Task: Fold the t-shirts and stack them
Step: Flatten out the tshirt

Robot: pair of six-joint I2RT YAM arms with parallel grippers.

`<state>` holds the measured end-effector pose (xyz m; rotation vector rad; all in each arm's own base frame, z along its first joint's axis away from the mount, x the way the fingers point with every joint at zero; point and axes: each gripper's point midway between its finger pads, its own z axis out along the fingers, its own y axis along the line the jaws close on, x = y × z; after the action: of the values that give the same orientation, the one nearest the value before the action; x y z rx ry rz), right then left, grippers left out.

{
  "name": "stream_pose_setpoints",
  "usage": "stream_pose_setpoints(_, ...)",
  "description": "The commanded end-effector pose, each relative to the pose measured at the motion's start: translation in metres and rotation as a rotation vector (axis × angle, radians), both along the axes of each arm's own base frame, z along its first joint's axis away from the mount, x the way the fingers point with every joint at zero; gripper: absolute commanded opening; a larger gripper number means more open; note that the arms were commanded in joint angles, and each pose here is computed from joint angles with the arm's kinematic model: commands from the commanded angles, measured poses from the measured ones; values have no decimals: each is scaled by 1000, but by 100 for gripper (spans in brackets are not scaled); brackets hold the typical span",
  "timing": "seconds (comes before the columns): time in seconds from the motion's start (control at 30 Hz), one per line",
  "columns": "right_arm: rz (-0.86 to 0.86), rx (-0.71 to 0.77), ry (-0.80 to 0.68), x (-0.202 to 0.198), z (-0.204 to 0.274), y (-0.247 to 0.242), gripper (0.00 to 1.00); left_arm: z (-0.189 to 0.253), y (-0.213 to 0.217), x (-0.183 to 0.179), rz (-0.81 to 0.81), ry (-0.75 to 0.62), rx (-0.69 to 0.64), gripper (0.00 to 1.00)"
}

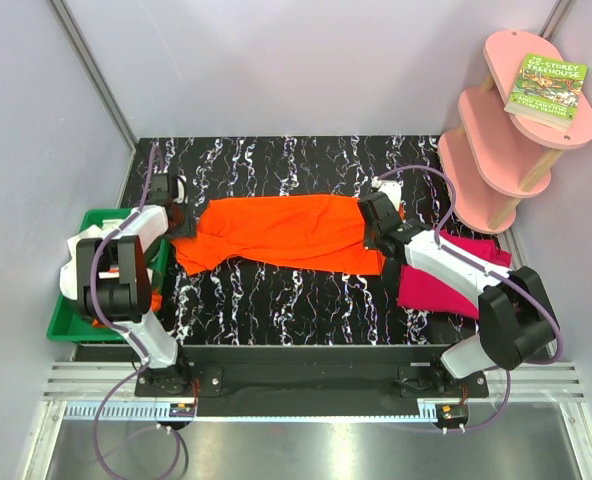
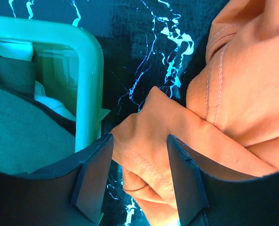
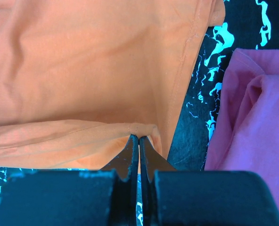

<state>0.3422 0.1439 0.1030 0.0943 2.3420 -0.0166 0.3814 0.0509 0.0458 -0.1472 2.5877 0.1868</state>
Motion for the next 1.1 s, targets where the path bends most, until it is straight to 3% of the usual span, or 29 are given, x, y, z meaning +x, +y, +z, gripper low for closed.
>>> stream_pose_setpoints(0.0,-6,31,-43,3,9,5,0,3,95,-14,213,60,323,59)
stream_pose_setpoints(0.13,-5,28,-36,1,6,4,0,-5,91,-20,198,91,302,54)
stream_pose_setpoints(0.23,-4,29,-35,1,5,4,0,-11,86,-25,181,114,279,41)
stream_pose_setpoints(0.33,-4,33,-37,1,6,5,0,-17,85,-33,173,141,275,36)
stream_pose_setpoints(0.37,-4,32,-36,1,6,5,0,-16,85,-34,176,141,277,37)
stream_pose_setpoints(0.5,-5,40,-39,1,6,6,0,9,88,-31,199,60,296,61)
stream_pose_setpoints(0.63,-7,50,-32,1,1,7,0,25,105,-24,239,59,393,63)
stream_pose_setpoints(0.8,-9,53,-35,-1,0,6,0,2,114,-30,217,194,449,61)
stream_pose_setpoints(0.9,-10,44,-35,-2,-1,4,0,-10,107,-37,191,236,409,57)
stream_pose_setpoints(1.0,-11,41,-35,-3,-2,2,0,-21,100,-45,177,264,371,46)
stream_pose_setpoints(1.03,-10,43,-35,-3,-2,3,0,-23,98,-47,174,266,362,41)
stream_pose_setpoints(1.07,-10,43,-35,-3,-2,3,0,-24,97,-48,170,267,351,28)
